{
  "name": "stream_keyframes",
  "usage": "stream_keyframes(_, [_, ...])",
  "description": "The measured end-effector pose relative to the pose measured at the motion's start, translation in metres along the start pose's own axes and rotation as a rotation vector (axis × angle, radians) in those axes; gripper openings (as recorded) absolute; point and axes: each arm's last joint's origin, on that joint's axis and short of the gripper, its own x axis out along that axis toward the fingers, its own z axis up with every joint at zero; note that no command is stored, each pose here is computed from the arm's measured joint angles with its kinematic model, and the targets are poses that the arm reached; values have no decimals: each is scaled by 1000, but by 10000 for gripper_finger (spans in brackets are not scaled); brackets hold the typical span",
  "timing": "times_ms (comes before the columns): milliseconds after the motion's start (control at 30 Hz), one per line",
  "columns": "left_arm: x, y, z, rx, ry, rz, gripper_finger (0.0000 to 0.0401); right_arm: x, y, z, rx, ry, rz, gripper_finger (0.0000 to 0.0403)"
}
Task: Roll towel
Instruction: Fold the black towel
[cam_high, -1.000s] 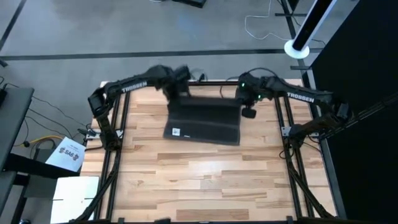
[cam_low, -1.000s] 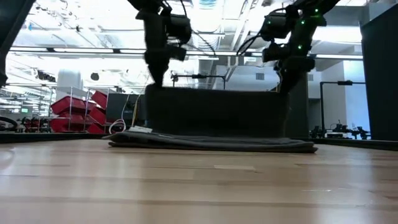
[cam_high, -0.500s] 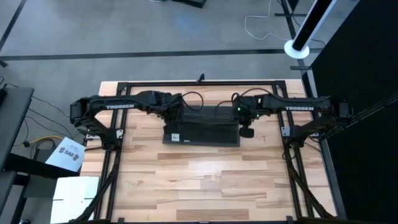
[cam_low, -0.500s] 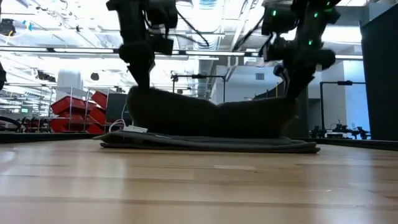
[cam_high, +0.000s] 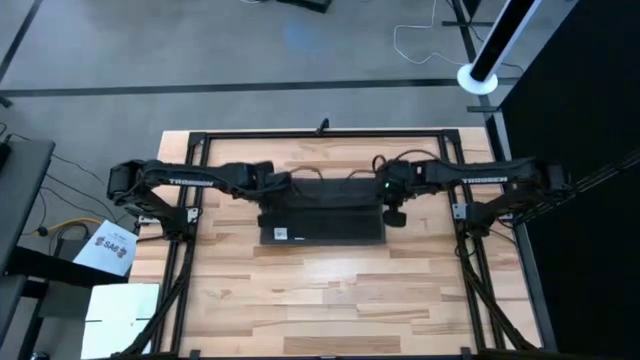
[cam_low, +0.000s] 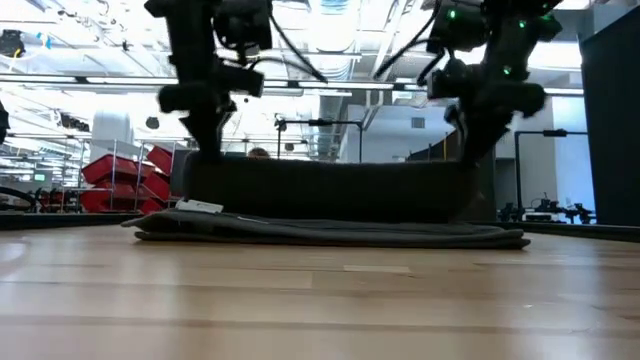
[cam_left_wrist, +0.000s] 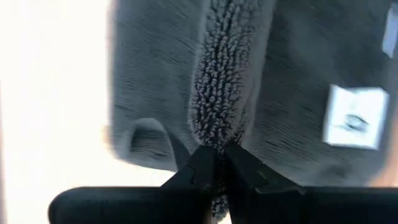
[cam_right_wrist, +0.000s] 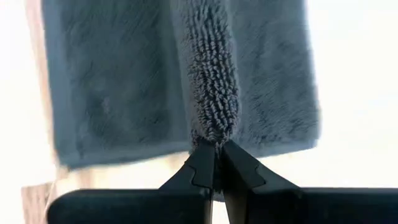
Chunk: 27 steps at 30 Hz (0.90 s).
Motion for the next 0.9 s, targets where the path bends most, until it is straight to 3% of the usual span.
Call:
stream_keyframes(333, [-24, 84, 16, -94, -84, 180, 5, -39, -71, -6, 43, -93, -220, 4])
stream_keyframes(533, [-41, 115, 18, -108, -120, 232, 5, -62, -97, -7, 50, -141, -300, 4])
stream_keyframes(700, [-41, 114, 15, -130, -91, 212, 5, -63, -91, -6, 38, -127, -264, 4])
stream_keyframes(900, [-50, 75, 13, -137, -29, 95, 5, -61, -53, -4, 29, -92, -48, 4])
